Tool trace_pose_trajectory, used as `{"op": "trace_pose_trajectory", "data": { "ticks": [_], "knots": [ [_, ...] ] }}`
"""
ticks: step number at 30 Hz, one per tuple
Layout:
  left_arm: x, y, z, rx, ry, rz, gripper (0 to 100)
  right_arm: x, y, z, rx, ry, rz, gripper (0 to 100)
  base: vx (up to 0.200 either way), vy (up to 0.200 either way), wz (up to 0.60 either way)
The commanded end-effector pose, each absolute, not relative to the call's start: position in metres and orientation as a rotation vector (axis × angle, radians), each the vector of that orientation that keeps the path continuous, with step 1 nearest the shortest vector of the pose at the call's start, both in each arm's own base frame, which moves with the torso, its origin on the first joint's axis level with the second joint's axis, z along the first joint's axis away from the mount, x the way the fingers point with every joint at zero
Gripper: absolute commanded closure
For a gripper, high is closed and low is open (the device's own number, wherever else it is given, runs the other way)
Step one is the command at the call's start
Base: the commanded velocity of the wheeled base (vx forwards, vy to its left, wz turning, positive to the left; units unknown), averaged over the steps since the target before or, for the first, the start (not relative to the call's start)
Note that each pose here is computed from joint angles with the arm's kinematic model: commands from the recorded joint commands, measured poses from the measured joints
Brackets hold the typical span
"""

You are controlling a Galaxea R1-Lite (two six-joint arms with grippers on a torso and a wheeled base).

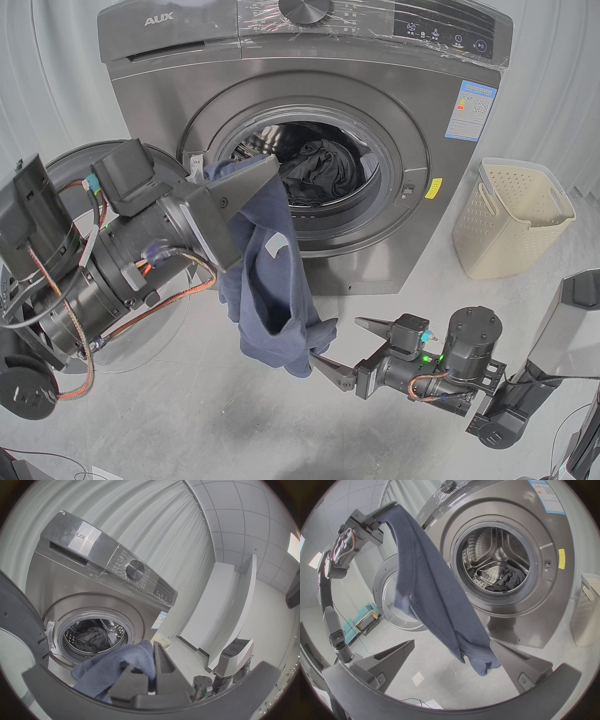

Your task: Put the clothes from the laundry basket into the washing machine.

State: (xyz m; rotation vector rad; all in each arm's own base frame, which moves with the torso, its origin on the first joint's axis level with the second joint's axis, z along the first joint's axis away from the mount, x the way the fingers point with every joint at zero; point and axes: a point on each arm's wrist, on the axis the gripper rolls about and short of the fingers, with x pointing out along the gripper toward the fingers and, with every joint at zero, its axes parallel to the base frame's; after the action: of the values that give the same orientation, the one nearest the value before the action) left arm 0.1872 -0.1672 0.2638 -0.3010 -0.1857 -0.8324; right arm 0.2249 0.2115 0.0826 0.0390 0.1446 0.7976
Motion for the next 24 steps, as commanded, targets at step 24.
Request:
{"op": "trace_pose_trajectory", "data": {
  "ticks": [24],
  "knots": [
    [0.172,-0.165,0.266,-0.305,-0.19,-0.867,100,0.279,0.237,0.075,0.016,0.051,0.803,0,0.0,0.0,0.0]
  ]
}}
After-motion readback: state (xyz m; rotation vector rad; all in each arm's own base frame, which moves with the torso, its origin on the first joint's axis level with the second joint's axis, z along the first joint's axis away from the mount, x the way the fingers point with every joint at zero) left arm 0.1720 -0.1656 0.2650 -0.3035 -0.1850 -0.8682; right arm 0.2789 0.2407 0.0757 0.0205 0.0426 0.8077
